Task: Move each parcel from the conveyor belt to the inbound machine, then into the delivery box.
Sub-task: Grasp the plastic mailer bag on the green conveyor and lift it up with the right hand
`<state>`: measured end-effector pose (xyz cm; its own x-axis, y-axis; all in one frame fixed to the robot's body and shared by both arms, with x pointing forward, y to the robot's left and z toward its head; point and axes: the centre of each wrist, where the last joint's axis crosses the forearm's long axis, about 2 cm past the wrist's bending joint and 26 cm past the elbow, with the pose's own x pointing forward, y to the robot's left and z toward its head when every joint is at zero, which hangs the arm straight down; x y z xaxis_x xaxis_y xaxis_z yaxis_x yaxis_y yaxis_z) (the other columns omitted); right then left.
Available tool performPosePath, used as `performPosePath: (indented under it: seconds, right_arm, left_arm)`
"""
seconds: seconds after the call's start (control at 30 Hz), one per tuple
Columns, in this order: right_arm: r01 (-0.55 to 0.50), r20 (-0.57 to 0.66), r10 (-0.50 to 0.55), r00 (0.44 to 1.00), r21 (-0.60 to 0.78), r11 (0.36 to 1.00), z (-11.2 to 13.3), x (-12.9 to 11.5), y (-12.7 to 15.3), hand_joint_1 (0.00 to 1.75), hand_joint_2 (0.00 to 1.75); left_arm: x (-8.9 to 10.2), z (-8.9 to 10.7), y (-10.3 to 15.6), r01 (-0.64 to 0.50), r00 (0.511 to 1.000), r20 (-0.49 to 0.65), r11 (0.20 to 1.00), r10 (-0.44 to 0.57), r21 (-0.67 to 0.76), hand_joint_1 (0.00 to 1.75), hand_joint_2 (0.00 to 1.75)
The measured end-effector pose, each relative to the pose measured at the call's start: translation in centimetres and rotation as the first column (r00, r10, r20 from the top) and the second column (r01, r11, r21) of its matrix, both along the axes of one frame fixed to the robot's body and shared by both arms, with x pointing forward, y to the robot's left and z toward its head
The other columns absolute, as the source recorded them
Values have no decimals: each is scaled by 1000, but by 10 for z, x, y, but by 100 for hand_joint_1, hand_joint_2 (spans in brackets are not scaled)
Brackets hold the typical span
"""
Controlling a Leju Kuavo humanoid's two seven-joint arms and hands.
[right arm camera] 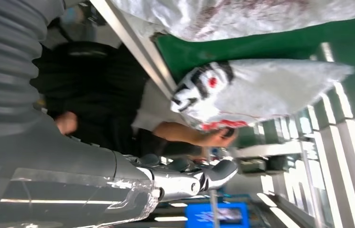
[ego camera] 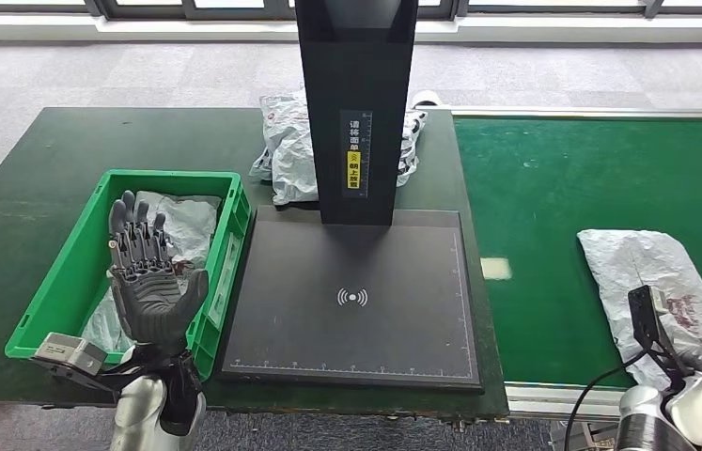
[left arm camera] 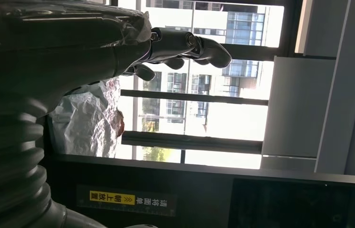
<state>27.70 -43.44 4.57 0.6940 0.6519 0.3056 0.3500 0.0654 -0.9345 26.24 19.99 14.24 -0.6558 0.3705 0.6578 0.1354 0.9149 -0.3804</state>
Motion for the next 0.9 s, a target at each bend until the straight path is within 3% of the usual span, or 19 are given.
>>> performPosePath:
  seconds: [0.13,0.37,0.9]
  right_arm:
    - [99,-96,-90,991,100,990,-13,6,2,0,175]
    - [119,-254,-62,965,218,969,-33,2,6,0,175]
    - [123,-327,-23,945,288,950,-36,4,4,0,175]
  left_arm:
    - [0,0,0,1,1000,0,1000,-1,3,0,175]
    - [0,0,0,8,1000,2,1000,-8,7,0,175]
    - [0,-3,-1,14,1000,-6,1000,-14,12,0,175]
